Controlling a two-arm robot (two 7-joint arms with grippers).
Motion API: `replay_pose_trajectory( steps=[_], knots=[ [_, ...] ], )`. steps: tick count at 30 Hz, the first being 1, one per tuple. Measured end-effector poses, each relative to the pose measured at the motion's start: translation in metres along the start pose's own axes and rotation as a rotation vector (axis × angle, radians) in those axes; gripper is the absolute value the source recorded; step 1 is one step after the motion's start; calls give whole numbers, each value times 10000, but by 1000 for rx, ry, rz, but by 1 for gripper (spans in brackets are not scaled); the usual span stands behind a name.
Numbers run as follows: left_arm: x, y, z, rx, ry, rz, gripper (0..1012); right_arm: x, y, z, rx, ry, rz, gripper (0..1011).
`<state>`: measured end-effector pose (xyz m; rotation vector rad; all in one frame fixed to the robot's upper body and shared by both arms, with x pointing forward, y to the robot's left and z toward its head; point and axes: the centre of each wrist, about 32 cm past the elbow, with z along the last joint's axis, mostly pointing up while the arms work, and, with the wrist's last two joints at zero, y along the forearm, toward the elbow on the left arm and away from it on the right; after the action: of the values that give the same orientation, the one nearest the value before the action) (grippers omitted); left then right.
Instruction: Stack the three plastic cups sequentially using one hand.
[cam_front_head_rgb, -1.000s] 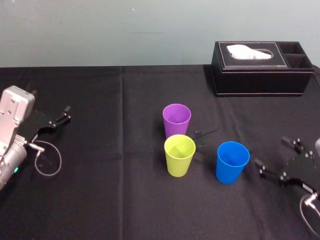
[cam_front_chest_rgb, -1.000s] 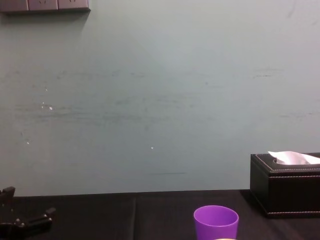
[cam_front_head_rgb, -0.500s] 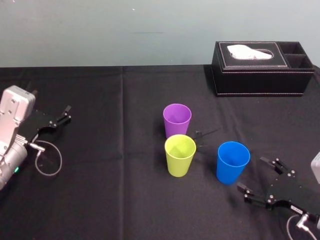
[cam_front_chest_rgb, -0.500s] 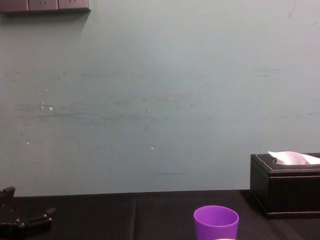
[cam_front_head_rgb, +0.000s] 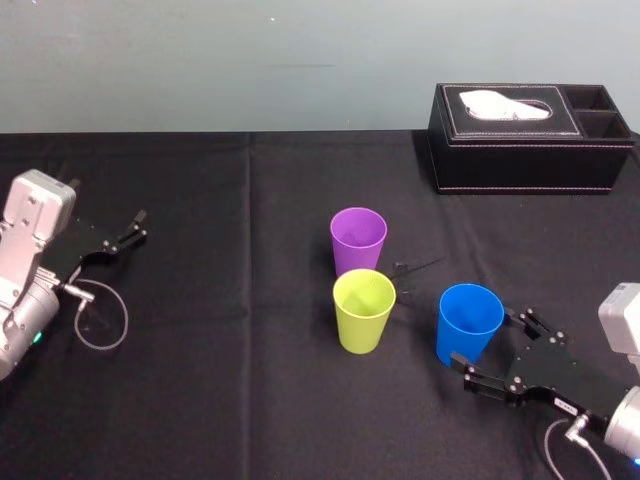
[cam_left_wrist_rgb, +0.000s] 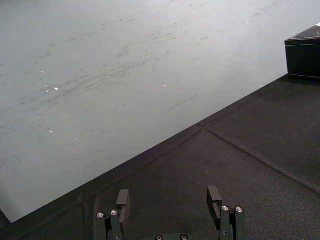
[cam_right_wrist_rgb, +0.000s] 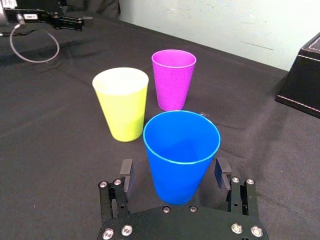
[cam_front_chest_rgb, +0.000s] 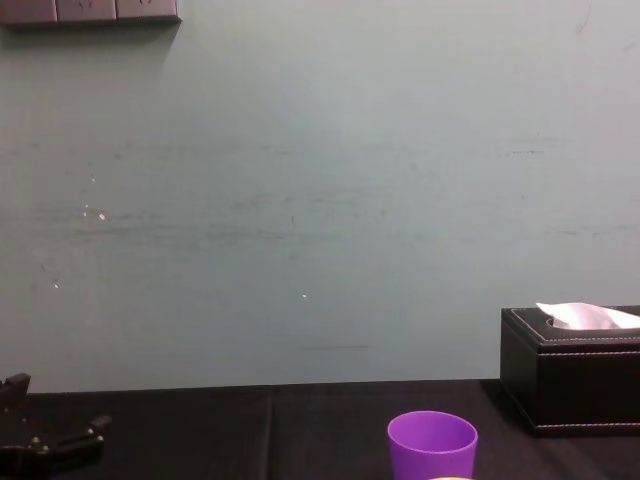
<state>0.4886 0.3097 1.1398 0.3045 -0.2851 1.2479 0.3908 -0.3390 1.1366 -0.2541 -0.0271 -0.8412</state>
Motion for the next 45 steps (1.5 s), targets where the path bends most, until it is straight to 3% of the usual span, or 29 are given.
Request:
replay_pose_trajectory(
  steps=[20, 35, 45],
  knots=[
    [0, 0, 0, 0, 0, 0, 1011, -41, 281, -43, 35, 8, -38, 1003],
    [0, 0, 0, 0, 0, 0, 1011, -56, 346, -109, 67, 51, -50, 1003],
    [0, 0, 0, 0, 0, 0, 1012, -56, 345, -107, 67, 50, -48, 982]
  ],
)
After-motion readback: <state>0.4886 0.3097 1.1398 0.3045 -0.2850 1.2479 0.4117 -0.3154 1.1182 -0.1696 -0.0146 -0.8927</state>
